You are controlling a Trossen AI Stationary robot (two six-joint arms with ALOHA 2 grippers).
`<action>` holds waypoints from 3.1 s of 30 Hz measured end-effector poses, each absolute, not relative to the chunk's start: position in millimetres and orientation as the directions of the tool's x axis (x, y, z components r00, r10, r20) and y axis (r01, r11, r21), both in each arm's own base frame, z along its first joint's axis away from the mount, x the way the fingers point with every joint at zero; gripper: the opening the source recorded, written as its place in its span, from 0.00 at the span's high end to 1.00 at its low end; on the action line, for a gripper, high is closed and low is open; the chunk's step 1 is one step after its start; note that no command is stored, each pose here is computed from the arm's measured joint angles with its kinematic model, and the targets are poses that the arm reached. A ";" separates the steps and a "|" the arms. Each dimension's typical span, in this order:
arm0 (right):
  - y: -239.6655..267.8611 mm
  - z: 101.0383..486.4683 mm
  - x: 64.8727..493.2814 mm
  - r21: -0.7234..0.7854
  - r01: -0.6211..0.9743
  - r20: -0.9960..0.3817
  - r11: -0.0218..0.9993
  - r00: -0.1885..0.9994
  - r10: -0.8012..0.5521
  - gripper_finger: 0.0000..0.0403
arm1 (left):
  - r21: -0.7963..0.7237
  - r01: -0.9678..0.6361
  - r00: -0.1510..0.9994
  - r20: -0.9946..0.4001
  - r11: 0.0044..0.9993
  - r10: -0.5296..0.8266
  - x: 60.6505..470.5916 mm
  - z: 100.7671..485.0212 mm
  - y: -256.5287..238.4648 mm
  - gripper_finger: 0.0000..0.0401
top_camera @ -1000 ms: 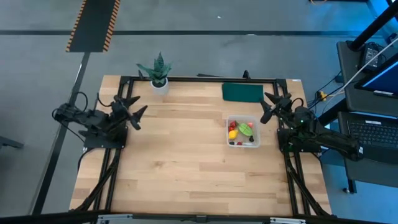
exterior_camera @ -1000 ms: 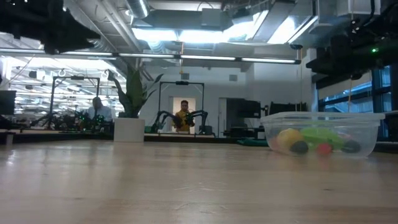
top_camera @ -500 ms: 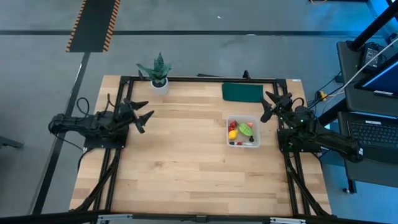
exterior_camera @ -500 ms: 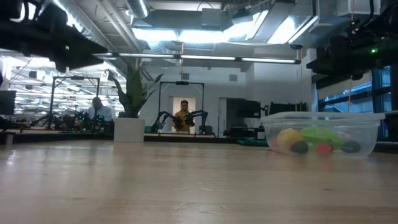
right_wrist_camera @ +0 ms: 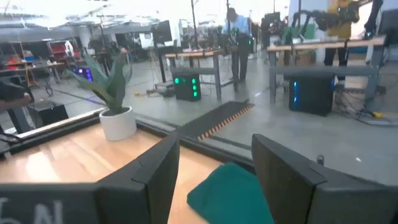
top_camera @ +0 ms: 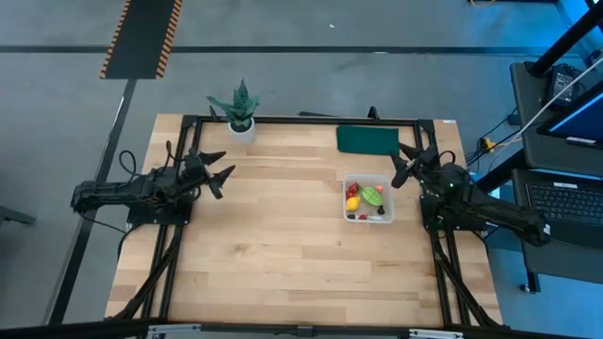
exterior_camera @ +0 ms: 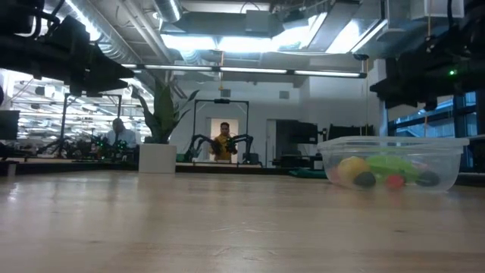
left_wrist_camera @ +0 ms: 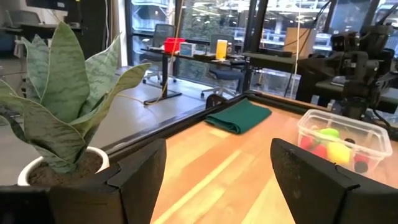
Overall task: Pick and placing Produce into tupperware
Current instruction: Return to Home Position
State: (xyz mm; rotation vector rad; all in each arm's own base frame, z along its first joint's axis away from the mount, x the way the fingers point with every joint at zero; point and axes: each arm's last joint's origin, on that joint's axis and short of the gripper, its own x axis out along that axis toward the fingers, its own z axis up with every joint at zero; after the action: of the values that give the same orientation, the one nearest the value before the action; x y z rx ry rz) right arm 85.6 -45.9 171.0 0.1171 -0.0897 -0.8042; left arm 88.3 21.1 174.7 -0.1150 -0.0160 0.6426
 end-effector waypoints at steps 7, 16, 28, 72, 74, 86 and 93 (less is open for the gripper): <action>-45.9 170.7 85.6 0.117 0.714 0.048 0.691 0.691 -0.722 0.49 | -0.060 -0.634 0.773 -0.023 0.771 0.634 87.5 174.4 22.7 0.30; -45.9 170.5 85.6 0.118 0.714 0.046 0.691 0.691 -0.722 0.49 | -0.050 -0.634 0.773 -0.024 0.771 0.634 87.5 174.3 22.7 0.30; -45.9 170.4 85.6 0.117 0.714 0.045 0.691 0.691 -0.722 0.49 | -0.050 -0.634 0.773 -0.025 0.771 0.634 87.5 174.2 22.7 0.30; -45.9 170.6 85.6 0.118 0.713 0.046 0.691 0.691 -0.721 0.49 | -0.049 -0.634 0.773 -0.026 0.771 0.634 87.4 174.2 22.7 0.30; -45.9 170.6 85.6 0.118 0.713 0.046 0.691 0.691 -0.721 0.49 | -0.049 -0.634 0.773 -0.026 0.771 0.634 87.4 174.2 22.7 0.30; -45.9 170.7 85.6 0.118 0.713 0.046 0.691 0.691 -0.721 0.49 | -0.049 -0.634 0.773 -0.026 0.771 0.634 87.4 174.2 22.7 0.30; -45.9 170.7 85.6 0.118 0.713 0.046 0.691 0.691 -0.721 0.49 | -0.049 -0.634 0.773 -0.026 0.771 0.634 87.4 174.2 22.7 0.30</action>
State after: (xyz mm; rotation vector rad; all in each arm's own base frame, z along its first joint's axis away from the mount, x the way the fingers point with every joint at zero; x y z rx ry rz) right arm 85.6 -45.9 170.7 0.0934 -0.0914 -0.8028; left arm 87.4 22.7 174.2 -0.0562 0.0076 0.6873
